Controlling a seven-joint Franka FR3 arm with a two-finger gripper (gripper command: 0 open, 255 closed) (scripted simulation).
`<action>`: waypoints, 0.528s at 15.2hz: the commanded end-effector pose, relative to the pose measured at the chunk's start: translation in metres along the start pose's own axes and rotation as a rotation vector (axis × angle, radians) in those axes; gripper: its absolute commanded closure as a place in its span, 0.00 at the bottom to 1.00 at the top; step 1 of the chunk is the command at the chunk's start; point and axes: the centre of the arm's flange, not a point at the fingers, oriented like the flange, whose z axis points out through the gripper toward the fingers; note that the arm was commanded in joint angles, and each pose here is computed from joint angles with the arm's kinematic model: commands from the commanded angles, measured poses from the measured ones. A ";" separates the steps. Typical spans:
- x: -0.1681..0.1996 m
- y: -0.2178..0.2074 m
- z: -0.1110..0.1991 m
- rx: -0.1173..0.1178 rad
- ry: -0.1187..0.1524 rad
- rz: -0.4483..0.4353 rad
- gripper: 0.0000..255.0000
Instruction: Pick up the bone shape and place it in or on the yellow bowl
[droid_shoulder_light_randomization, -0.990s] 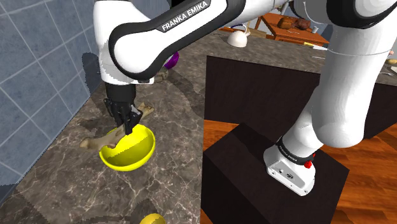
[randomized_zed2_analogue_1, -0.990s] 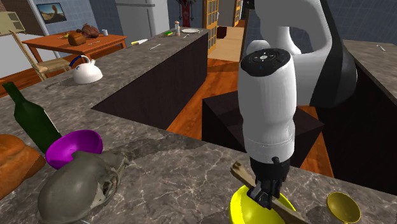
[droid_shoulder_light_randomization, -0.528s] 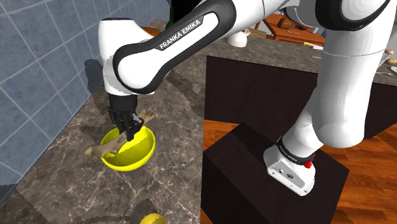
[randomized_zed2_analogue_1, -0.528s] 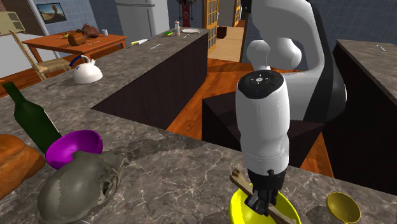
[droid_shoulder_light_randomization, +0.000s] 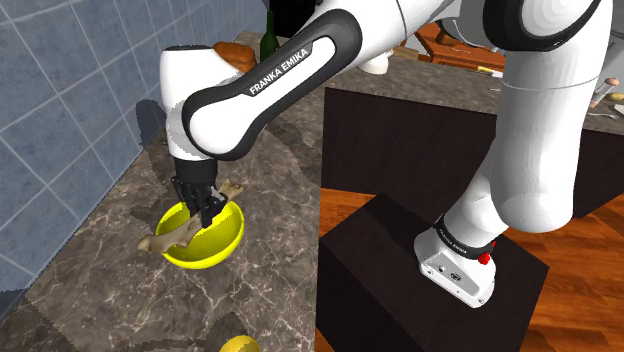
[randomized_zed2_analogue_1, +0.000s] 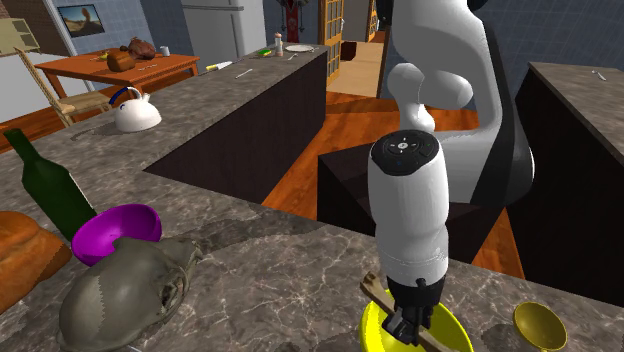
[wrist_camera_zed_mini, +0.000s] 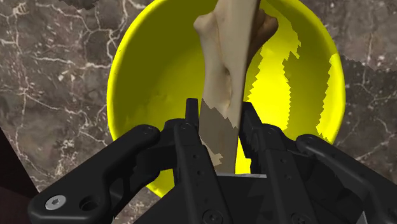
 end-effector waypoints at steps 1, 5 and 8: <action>0.000 0.000 0.000 0.000 0.000 0.000 1.00; 0.000 0.000 0.000 0.000 0.000 0.000 0.00; 0.000 0.000 0.000 0.000 0.000 0.000 0.00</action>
